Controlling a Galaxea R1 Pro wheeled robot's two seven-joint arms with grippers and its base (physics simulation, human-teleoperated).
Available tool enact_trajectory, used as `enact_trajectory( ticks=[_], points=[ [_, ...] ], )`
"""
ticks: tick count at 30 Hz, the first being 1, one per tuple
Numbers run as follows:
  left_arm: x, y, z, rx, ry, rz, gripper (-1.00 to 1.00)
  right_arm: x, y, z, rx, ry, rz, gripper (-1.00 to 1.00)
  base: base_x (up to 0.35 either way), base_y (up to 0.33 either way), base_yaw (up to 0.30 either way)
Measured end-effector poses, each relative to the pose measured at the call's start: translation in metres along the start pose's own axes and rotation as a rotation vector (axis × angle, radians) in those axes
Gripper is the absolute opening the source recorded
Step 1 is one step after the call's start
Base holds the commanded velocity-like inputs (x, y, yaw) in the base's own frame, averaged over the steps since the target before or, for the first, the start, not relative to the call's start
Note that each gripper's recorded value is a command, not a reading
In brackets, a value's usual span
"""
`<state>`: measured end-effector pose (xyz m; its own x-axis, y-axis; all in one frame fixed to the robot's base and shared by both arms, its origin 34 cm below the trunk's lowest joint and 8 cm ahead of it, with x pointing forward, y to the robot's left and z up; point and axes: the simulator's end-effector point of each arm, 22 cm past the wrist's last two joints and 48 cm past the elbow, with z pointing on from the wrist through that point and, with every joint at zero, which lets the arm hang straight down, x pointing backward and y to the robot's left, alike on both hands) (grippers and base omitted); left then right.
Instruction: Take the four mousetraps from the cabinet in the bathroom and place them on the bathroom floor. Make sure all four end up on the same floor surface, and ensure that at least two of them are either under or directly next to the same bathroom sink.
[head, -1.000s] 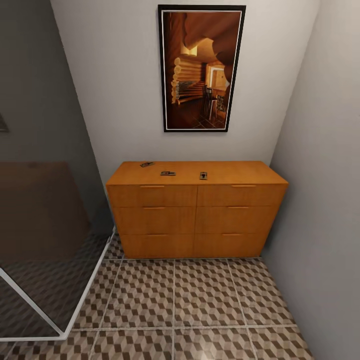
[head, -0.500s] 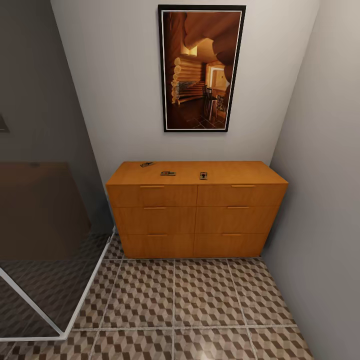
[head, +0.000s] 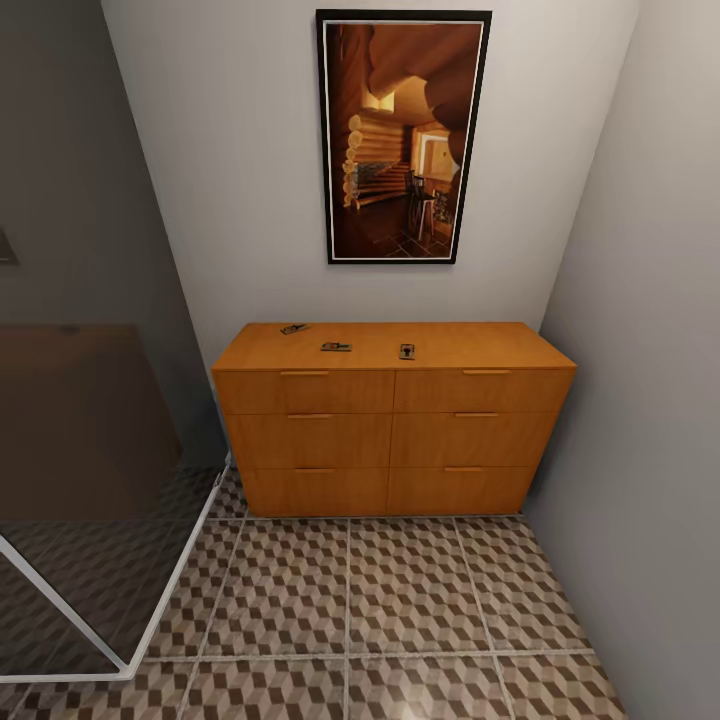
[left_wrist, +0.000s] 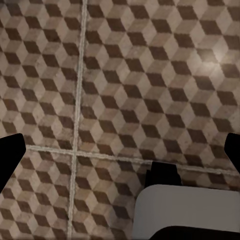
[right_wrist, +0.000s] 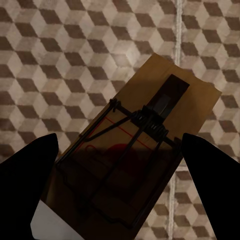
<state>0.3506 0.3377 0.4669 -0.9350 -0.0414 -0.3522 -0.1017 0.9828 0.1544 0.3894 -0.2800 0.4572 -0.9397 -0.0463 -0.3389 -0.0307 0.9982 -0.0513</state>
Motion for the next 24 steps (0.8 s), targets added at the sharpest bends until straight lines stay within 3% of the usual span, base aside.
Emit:
enact_trajectory(
  ticks=[24],
  points=[
    [0.0014, -0.0048, -0.0004, 0.007, 0.002, -0.002, 1.0, 0.0, 0.0002, 0.0, 0.0, 0.0, 0.0, -1.0, 0.0, 0.0, 0.0]
  ],
)
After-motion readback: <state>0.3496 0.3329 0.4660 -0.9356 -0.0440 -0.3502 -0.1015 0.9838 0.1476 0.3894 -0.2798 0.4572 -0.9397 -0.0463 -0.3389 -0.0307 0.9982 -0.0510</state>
